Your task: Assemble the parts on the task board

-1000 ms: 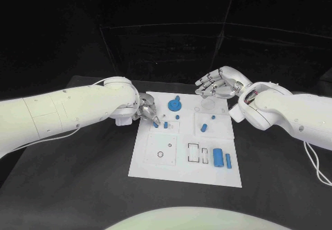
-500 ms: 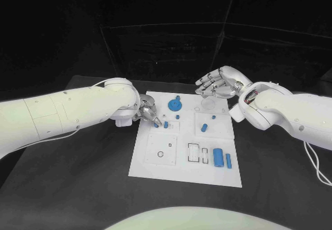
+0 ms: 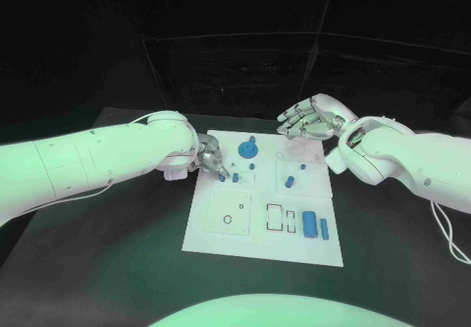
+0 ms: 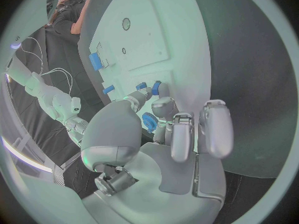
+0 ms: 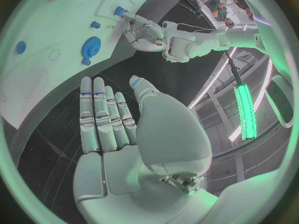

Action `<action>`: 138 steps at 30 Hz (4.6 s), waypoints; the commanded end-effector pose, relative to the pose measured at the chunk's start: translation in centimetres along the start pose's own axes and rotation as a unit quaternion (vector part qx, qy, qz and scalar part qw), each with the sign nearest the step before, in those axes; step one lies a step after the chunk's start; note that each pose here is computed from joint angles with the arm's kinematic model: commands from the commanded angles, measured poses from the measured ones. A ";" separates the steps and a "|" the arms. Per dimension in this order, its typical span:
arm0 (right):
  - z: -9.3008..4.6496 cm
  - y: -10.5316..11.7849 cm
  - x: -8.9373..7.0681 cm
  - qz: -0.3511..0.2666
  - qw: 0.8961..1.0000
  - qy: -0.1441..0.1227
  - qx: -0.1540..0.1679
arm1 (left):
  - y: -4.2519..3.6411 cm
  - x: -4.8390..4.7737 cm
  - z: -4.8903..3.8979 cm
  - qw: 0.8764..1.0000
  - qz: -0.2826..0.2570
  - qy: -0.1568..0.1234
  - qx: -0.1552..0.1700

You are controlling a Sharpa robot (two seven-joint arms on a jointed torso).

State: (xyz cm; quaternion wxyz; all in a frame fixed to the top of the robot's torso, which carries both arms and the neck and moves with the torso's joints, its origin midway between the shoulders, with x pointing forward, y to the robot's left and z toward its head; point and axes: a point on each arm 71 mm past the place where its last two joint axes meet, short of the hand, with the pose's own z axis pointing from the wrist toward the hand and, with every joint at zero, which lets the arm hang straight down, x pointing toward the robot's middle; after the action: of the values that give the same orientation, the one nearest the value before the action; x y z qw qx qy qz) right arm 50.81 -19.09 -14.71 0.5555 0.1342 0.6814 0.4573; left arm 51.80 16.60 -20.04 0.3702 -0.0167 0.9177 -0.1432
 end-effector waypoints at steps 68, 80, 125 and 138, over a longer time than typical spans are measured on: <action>0.2 0.3 -0.1 0.004 1.000 -0.011 -0.007 | -6.61 0.14 2.35 0.940 0.158 -0.185 0.240; 0.2 0.3 0.0 0.004 1.000 -0.010 -0.008 | -7.10 0.40 3.00 0.943 0.171 -0.167 0.230; 0.4 0.0 -0.3 0.005 1.000 -0.021 0.001 | -6.97 0.35 2.38 0.932 0.150 -0.208 0.256; 0.4 -0.2 -0.5 0.006 1.000 -0.022 0.004 | -3.81 -0.31 0.43 0.939 0.107 -0.213 0.248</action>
State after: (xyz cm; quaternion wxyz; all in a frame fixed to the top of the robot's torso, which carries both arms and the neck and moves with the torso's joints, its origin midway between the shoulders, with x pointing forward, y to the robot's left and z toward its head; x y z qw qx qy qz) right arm 51.34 -19.32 -14.74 0.5639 0.1477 0.6741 0.4537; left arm 52.10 12.94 -19.28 0.5630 0.1558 0.7506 -0.3088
